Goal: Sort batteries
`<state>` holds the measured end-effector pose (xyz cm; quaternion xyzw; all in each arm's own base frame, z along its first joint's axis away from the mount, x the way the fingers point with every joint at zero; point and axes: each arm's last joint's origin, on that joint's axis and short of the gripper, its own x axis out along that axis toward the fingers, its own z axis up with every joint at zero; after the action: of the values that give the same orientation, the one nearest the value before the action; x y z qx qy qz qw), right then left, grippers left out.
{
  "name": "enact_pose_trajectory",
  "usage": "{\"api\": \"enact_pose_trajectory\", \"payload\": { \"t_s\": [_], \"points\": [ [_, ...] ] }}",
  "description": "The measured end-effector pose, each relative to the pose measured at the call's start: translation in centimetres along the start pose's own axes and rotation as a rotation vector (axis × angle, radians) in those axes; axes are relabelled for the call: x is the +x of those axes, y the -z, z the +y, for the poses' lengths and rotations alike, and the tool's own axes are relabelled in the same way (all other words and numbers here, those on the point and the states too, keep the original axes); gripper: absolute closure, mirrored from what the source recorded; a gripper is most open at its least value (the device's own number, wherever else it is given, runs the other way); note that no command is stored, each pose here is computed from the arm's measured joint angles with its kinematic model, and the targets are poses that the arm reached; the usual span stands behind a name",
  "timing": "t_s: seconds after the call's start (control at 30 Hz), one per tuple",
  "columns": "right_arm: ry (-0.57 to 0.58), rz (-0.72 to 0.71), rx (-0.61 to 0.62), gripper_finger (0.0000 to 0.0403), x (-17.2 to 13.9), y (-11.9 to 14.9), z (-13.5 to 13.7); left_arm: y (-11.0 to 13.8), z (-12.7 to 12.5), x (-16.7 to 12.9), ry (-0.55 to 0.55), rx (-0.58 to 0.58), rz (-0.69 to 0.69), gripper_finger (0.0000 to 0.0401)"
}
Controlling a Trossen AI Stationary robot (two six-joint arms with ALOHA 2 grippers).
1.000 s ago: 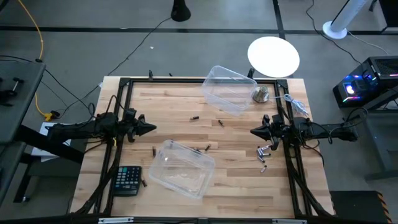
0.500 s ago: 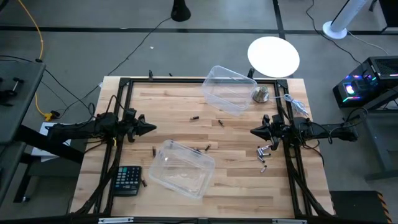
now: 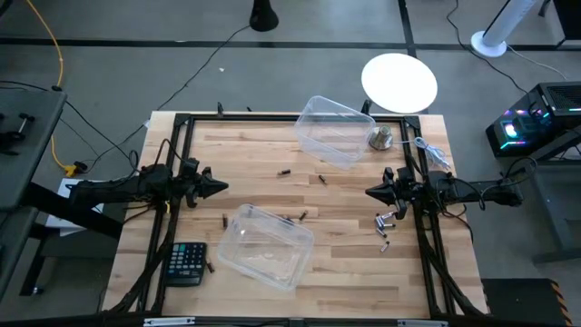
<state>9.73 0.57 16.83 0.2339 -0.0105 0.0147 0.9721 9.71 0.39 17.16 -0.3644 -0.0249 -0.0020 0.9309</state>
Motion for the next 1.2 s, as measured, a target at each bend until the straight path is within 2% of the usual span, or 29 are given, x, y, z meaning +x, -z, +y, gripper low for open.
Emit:
{"api": "enact_pose_trajectory", "payload": {
  "t_s": [0.2, 0.3, 0.4, 0.5, 0.53, 0.6, 0.7, 0.77, 0.8, 0.9, 1.03, 1.2],
  "points": [
    [0.008, -0.003, -0.001, 0.0402, 0.0, 0.0, 0.0, 0.0, 0.0, 0.0, 0.0, 0.0, 0.0, 0.0401],
    [0.078, -0.066, 0.034, 0.0402, 0.0, -0.3, -0.2, 0.0, 0.0, 0.0, 0.0, 0.0, 0.001, 0.0401],
    [0.143, -0.224, 0.171, 0.0402, -0.1, -1.3, -0.1, 0.0, 0.0, 0.0, 0.0, 0.0, 0.001, 0.0401],
    [0.211, -0.518, 0.349, 0.0402, -0.8, -3.2, 0.1, 0.0, 0.0, 0.0, 0.0, 0.0, 0.001, 0.0401],
    [0.201, -0.608, 0.383, 0.0402, -1.1, -3.8, 0.3, 0.0, 0.0, 0.0, 0.0, 0.0, 0.001, 0.0401],
    [0.107, -0.737, 0.367, 0.0402, -1.8, -5.2, 0.9, 0.0, 0.0, 0.0, 0.0, 0.0, 0.0, 0.0401],
    [-0.146, -0.749, 0.242, 0.0402, -2.6, -7.3, 2.6, 0.0, 0.0, 0.0, 0.0, 0.0, 0.001, 0.0401],
    [-0.277, -0.612, 0.175, 0.0402, -2.7, -9.1, 4.2, 0.0, 0.0, 0.0, 0.0, 0.0, 0.001, 0.0401],
    [-0.282, -0.489, 0.171, 0.0402, -2.3, -9.7, 4.8, 0.0, 0.0, 0.0, 0.0, 0.0, 0.001, 0.0401],
    [-0.139, -0.014, 0.141, 0.0402, -0.5, -10.2, 5.9, 0.0, 0.0, 0.0, 0.0, 0.0, 0.0, 0.0401],
    [0.035, 0.492, 0.093, 0.0402, 1.4, -9.8, 7.2, 0.0, 0.0, 0.0, 0.0, 0.0, 0.001, 0.0401],
    [0.169, 0.932, 0.092, 0.0402, 3.6, -6.2, 8.8, 0.0, 0.0, 0.0, -0.001, 0.0, 0.002, 0.0401]
  ]
}}
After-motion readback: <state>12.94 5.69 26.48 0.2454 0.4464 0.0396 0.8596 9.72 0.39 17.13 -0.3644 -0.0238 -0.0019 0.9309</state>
